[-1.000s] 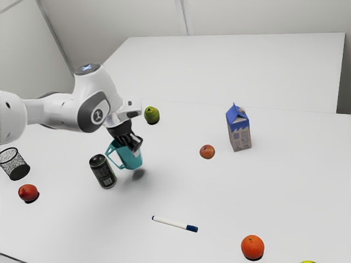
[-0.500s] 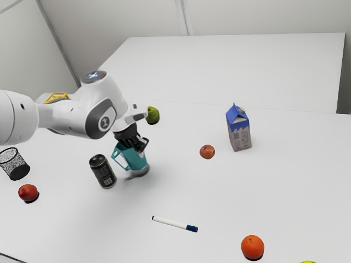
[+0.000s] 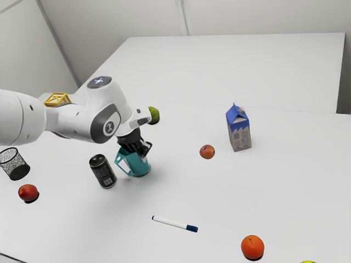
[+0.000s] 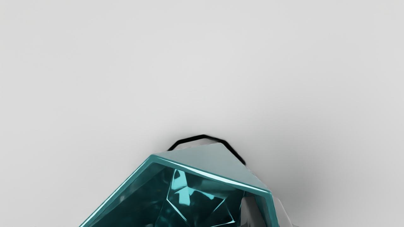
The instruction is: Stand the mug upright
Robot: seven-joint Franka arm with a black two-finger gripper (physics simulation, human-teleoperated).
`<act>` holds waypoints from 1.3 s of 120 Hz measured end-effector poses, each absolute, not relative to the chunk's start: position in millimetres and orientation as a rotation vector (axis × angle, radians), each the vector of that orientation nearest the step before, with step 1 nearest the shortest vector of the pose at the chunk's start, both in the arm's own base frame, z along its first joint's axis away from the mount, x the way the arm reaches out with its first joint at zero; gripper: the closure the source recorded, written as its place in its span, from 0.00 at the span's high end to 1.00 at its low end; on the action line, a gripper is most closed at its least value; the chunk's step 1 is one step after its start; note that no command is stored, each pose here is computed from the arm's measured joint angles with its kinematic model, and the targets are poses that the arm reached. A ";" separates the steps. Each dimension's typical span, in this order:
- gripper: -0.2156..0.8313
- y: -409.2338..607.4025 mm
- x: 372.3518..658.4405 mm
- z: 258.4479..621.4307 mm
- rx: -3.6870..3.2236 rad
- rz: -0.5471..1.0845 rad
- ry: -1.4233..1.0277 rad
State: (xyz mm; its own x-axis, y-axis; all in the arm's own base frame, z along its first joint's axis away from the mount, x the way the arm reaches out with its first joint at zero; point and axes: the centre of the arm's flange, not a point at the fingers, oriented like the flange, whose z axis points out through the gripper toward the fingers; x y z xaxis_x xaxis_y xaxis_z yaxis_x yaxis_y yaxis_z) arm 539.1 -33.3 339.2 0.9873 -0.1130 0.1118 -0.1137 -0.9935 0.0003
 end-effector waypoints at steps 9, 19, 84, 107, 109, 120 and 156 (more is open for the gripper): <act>0.05 -32.7 539.2 338.9 3.126 0.175 -0.170; 0.08 -32.8 539.2 339.4 3.124 0.177 -0.163; 0.49 -39.0 545.0 372.8 3.105 0.270 -0.185; 0.57 -43.8 558.9 414.0 3.094 0.303 -0.192; 0.58 -44.1 560.2 417.9 3.094 0.301 -0.193; 0.64 -46.2 568.8 443.1 3.091 0.281 -0.194; 0.74 -50.0 580.6 509.3 3.077 0.149 -0.170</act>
State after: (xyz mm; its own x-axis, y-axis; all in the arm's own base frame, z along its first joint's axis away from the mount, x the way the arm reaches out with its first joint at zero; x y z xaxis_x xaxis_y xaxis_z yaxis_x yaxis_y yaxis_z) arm 580.6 -50.0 509.3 0.9892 -0.1073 0.0995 -0.1128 -0.9923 0.0511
